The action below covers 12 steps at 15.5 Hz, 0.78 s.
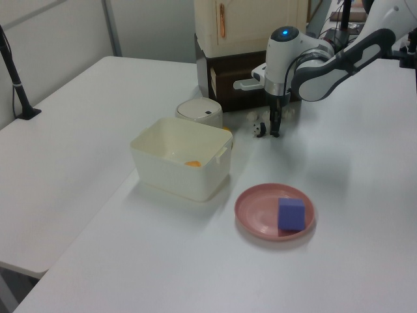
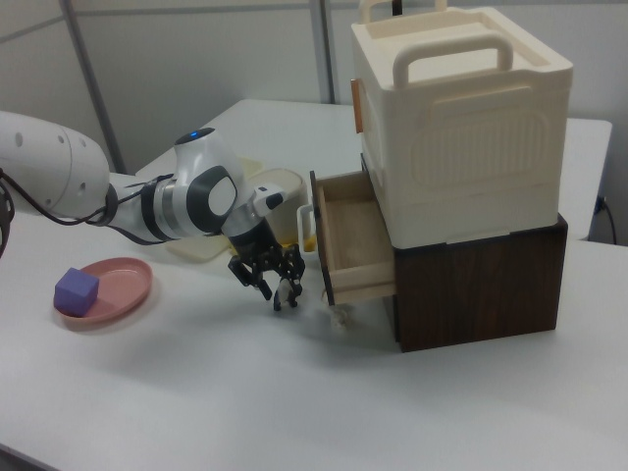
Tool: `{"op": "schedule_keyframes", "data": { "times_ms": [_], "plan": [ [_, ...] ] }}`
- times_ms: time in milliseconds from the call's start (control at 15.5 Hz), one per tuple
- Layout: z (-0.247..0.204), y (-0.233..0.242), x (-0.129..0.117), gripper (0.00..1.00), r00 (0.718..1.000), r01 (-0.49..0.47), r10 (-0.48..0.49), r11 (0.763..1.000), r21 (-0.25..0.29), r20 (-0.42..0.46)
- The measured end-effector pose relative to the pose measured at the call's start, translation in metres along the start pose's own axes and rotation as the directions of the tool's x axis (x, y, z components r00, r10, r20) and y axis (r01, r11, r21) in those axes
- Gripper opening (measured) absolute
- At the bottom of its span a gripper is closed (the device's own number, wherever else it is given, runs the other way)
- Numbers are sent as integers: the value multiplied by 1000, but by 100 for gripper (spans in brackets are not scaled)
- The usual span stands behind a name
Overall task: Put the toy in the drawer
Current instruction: 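Lower the gripper over the panda figurine and close on it, then lift the panda figurine up off the table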
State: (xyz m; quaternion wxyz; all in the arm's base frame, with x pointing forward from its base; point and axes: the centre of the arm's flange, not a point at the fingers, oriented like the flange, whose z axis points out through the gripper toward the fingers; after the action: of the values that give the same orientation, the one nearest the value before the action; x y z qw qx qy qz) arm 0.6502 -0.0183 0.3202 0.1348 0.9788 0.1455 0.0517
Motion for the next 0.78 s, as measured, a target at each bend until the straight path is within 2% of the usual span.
{"op": "schedule_keyframes", "data": {
  "times_ms": [194, 259, 388, 776],
  "plan": [
    [-4, -18, 5, 95, 998, -59, 59, 998, 10, 2],
    [-6, -26, 8, 100, 998, -66, 66, 998, 14, 1],
    [-11, -33, 12, 100, 997, -77, 77, 997, 16, -9],
    [-11, -9, 9, 99, 993, -113, 113, 994, 6, -11]
  ]
}}
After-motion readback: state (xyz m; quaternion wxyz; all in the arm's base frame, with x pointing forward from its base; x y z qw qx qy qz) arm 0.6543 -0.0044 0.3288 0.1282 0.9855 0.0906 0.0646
